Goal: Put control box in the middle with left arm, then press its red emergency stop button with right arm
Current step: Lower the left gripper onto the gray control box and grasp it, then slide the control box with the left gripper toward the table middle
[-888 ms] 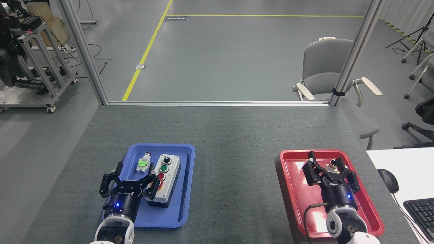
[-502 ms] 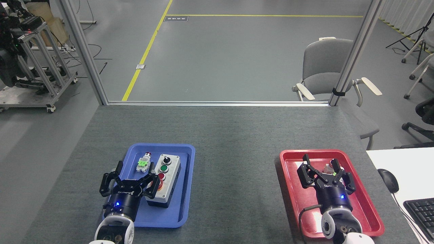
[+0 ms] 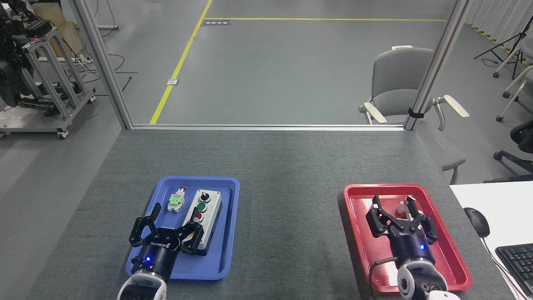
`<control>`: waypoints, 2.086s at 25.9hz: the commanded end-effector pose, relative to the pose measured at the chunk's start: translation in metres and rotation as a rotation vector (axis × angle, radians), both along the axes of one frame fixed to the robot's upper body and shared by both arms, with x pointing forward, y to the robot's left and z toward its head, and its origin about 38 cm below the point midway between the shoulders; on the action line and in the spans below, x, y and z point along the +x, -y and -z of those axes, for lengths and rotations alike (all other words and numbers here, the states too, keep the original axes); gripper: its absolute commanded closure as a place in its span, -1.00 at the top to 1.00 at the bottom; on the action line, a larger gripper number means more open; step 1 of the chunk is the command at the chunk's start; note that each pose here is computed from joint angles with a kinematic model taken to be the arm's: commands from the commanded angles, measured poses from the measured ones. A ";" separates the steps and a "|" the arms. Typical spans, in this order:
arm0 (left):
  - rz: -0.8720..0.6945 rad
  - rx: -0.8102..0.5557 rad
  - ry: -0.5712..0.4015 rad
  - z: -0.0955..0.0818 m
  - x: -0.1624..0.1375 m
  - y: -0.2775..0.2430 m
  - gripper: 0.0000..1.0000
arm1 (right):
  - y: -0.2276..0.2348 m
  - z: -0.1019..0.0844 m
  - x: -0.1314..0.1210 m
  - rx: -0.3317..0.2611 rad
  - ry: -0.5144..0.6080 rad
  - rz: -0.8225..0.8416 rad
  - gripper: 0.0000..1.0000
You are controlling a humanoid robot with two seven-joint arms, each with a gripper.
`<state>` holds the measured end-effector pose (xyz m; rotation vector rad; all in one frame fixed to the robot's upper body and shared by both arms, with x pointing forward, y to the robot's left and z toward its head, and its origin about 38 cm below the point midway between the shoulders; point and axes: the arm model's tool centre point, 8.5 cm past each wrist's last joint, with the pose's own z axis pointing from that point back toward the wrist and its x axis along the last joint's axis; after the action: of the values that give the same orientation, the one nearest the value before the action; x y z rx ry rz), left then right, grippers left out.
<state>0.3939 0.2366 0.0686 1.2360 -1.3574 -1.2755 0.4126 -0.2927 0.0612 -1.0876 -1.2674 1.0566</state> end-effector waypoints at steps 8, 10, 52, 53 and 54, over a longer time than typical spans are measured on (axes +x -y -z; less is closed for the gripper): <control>-0.015 0.024 0.064 0.018 -0.010 0.013 0.98 | 0.007 0.001 -0.003 -0.004 -0.002 0.018 0.99; 0.004 0.031 0.053 0.023 -0.010 0.019 0.98 | 0.007 0.001 -0.003 0.002 -0.001 0.017 0.99; -0.040 -0.040 -0.127 0.103 0.009 0.015 0.29 | 0.021 -0.003 -0.004 0.014 0.006 0.023 0.99; -0.032 -0.045 -0.117 0.103 0.007 0.015 0.02 | 0.021 -0.003 -0.004 0.016 0.006 0.023 0.99; -0.029 -0.046 -0.114 0.103 0.006 0.014 -0.16 | 0.020 -0.003 -0.004 0.016 0.008 0.022 0.99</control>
<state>0.4024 0.2211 -0.0333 1.1309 -1.2545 -1.2849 0.4085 -0.3133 0.0651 -1.0993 -1.2641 1.0280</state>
